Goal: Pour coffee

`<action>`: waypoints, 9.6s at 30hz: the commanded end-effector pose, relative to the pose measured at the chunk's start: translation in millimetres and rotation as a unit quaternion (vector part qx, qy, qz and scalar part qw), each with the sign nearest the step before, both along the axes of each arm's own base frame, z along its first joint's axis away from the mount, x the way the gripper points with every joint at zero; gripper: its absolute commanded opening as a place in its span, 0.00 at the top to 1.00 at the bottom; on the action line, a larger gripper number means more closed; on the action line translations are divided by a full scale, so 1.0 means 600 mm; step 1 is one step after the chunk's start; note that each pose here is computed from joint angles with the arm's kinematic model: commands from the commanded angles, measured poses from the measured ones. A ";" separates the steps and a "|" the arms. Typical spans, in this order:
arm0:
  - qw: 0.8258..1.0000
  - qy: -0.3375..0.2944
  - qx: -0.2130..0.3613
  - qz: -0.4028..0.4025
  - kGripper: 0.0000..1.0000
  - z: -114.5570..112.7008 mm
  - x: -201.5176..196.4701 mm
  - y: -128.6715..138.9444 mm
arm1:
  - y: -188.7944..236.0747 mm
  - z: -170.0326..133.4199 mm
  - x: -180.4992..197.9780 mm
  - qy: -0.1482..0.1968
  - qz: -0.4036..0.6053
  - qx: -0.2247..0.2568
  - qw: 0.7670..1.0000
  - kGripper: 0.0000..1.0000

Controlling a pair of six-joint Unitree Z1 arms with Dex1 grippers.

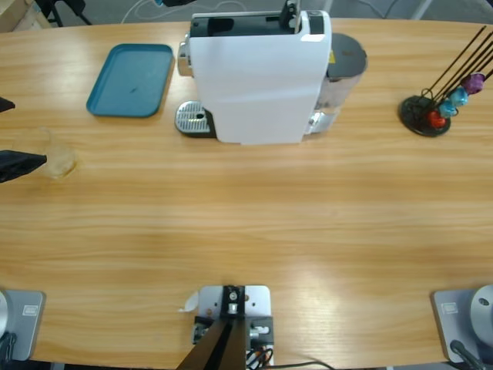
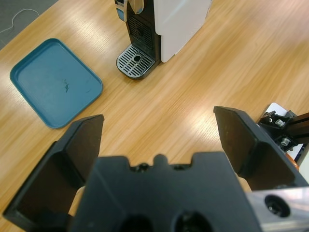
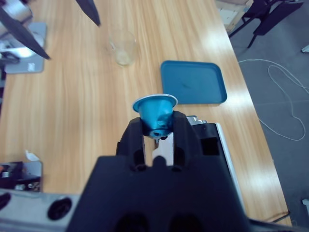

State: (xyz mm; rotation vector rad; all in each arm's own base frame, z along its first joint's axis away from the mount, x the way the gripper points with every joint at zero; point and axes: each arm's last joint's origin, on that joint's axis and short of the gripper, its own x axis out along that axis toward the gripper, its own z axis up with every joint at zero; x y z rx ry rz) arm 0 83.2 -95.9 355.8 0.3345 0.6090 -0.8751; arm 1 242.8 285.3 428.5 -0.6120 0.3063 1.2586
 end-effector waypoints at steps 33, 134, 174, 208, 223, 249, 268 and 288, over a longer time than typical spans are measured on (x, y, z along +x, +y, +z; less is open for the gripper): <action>0.999 0.023 0.028 0.007 0.00 -0.020 0.016 -0.016 | 0.016 -0.128 0.124 -0.009 -0.057 -0.120 0.991 1.00; 0.836 0.056 0.025 0.546 0.00 -0.242 0.072 0.003 | -0.333 -0.171 -0.296 0.104 -0.281 -0.060 0.952 0.00; 0.872 0.063 0.009 0.485 0.00 -0.265 0.079 0.004 | -0.319 -0.185 -0.287 0.102 -0.280 -0.056 0.953 0.00; 0.914 -0.020 0.036 0.405 1.00 -0.235 0.096 0.005 | -0.315 -0.179 -0.282 0.082 -0.274 -0.055 0.957 0.00; 0.999 -0.010 0.012 0.034 1.00 -0.178 0.123 -0.042 | -0.309 -0.197 -0.276 0.077 -0.286 -0.069 0.953 0.00; 0.976 -0.080 -0.013 -0.201 1.00 -0.233 0.314 -0.063 | -0.307 -0.196 -0.276 0.083 -0.280 -0.070 0.954 0.00; 0.965 -0.056 -0.023 -0.256 1.00 -0.286 0.380 -0.140 | -0.306 -0.193 -0.276 0.084 -0.280 -0.069 0.954 0.01; 0.967 -0.049 0.032 -0.246 1.00 -0.295 0.381 -0.176 | -0.302 -0.191 -0.272 0.081 -0.283 -0.066 0.953 0.01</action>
